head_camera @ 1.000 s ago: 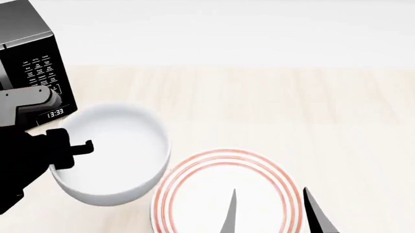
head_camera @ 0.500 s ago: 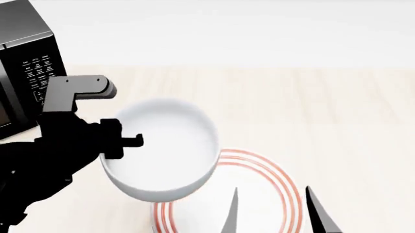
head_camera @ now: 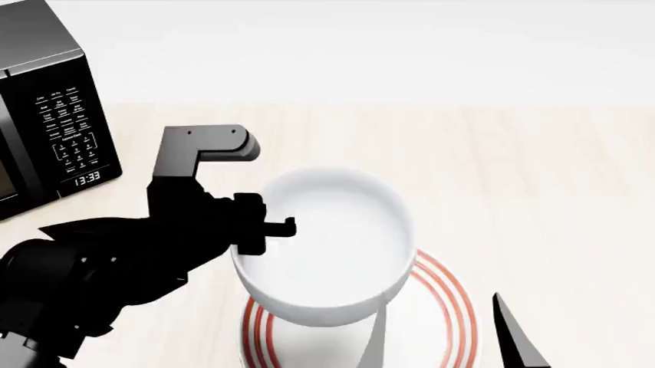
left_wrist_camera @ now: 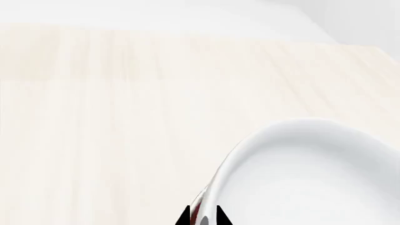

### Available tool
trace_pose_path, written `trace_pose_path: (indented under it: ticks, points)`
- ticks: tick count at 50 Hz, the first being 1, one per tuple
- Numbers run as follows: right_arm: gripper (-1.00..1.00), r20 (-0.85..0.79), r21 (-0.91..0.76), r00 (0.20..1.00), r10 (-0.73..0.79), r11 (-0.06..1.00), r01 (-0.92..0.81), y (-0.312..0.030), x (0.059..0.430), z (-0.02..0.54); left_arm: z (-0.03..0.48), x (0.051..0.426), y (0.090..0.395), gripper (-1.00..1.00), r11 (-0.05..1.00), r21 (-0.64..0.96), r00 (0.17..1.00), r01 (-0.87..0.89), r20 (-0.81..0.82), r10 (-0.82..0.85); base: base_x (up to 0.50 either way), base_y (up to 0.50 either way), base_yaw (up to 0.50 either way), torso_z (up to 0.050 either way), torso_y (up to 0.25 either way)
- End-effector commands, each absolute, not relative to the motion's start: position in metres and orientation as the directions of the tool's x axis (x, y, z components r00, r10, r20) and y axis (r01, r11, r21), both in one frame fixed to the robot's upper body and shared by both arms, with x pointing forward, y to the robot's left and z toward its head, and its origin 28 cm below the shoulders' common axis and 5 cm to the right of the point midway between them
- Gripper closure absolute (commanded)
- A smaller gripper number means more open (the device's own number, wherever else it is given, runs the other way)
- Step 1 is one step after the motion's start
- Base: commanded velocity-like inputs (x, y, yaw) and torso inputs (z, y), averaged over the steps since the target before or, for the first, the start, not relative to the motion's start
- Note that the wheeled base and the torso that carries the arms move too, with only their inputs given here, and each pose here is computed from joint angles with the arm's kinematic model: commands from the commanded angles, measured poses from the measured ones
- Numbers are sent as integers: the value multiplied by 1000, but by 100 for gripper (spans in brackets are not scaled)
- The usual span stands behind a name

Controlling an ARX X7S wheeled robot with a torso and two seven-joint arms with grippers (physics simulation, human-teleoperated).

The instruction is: Pick up the white bowl and put it on the plate.

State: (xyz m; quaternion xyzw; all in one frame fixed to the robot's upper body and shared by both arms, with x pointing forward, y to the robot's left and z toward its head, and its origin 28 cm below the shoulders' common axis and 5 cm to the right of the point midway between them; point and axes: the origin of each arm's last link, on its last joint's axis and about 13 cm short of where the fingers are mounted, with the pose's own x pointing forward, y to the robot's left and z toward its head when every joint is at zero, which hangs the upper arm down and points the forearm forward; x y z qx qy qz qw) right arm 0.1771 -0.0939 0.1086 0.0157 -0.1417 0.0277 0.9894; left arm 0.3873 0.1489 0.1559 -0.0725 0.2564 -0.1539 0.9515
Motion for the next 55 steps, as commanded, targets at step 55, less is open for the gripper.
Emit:
trace_pose_path:
  ticks: [55]
  points:
    - [-100, 277, 29, 959, 68, 996, -79, -92, 176, 107, 132, 380, 116, 100, 892, -338, 757, 301, -484, -439, 0, 0, 0, 0, 1]
